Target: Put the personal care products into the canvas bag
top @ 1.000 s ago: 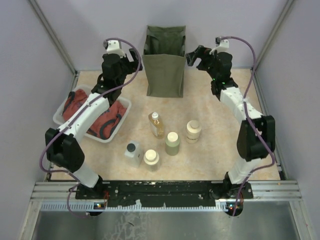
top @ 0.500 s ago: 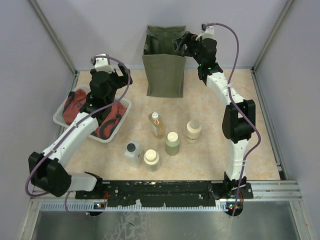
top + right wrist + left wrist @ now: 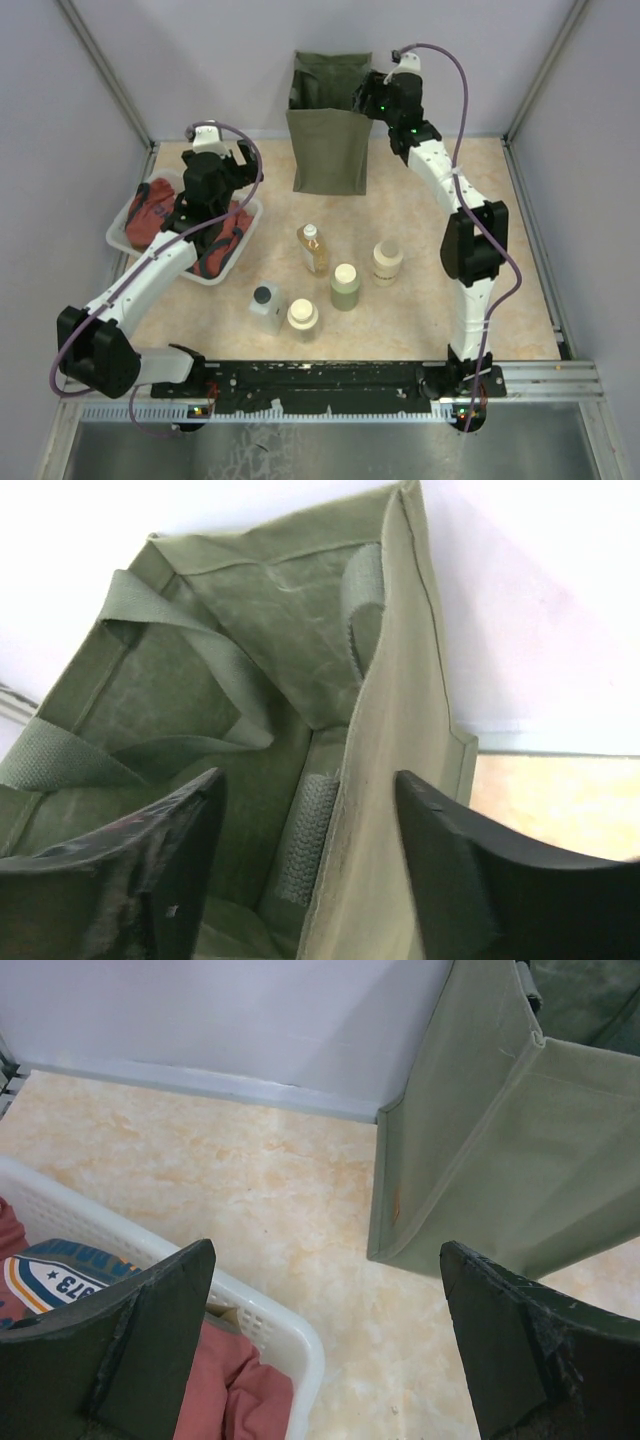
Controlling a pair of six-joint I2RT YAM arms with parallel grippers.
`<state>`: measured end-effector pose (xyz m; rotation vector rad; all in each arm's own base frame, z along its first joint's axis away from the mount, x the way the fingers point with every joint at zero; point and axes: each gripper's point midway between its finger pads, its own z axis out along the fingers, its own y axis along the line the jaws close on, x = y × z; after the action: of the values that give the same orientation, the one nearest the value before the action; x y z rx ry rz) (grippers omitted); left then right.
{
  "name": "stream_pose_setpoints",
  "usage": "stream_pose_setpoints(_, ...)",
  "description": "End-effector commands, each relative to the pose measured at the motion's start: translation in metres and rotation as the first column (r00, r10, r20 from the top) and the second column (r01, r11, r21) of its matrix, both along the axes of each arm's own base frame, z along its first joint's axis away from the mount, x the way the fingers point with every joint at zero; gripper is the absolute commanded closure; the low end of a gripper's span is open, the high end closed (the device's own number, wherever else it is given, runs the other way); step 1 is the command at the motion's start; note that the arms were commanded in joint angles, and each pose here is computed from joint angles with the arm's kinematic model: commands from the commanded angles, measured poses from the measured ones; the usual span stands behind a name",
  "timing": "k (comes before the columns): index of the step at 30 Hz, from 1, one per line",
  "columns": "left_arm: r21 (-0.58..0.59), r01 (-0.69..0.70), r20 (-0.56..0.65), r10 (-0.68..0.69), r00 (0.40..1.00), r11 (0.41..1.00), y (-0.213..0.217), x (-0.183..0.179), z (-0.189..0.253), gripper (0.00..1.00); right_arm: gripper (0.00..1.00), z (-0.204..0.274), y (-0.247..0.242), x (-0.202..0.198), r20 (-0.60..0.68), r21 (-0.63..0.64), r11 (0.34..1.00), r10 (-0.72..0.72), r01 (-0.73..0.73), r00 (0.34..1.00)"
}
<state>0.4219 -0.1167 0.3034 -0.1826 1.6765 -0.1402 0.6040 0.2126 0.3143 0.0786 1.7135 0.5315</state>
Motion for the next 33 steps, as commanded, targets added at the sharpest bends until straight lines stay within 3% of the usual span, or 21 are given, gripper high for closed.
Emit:
stream_pose_setpoints(1,0.005,-0.001,-0.012,0.001,1.0,1.0,0.0,-0.002,-0.006,0.01,0.44,0.005,-0.007,-0.004,0.026,-0.068,0.997,-0.022,0.024,0.999)
stream_pose_setpoints(5,0.005,-0.002,-0.024,0.002,1.0,1.0,0.001,-0.003,-0.011,0.01,0.8,0.009,-0.008,-0.01,0.044,-0.091,0.996,-0.009,0.013,0.999)
stream_pose_setpoints(8,0.005,0.003,-0.029,-0.003,1.0,1.0,0.0,-0.005,-0.013,0.01,0.93,0.008,-0.01,-0.017,0.016,-0.119,0.993,0.003,-0.001,1.0)
stream_pose_setpoints(11,0.004,0.005,-0.032,-0.005,0.999,1.0,0.001,-0.007,-0.013,0.01,1.0,0.015,-0.007,-0.034,-0.01,-0.124,0.991,0.051,-0.052,0.999)
stream_pose_setpoints(17,-0.005,0.004,-0.028,-0.004,1.0,1.0,0.004,-0.014,-0.011,0.01,1.0,0.04,-0.004,-0.101,-0.076,-0.143,0.972,0.176,-0.185,0.981)
stream_pose_setpoints(25,-0.03,0.035,-0.034,-0.036,0.999,0.999,0.002,-0.026,-0.011,0.01,1.0,0.057,-0.047,-0.187,-0.068,-0.21,0.97,0.11,-0.122,0.992)
stream_pose_setpoints(33,-0.032,0.108,-0.049,-0.11,0.993,0.994,-0.012,-0.04,-0.015,0.01,1.0,0.017,-0.056,-0.212,-0.104,-0.215,0.968,0.106,-0.127,0.989)
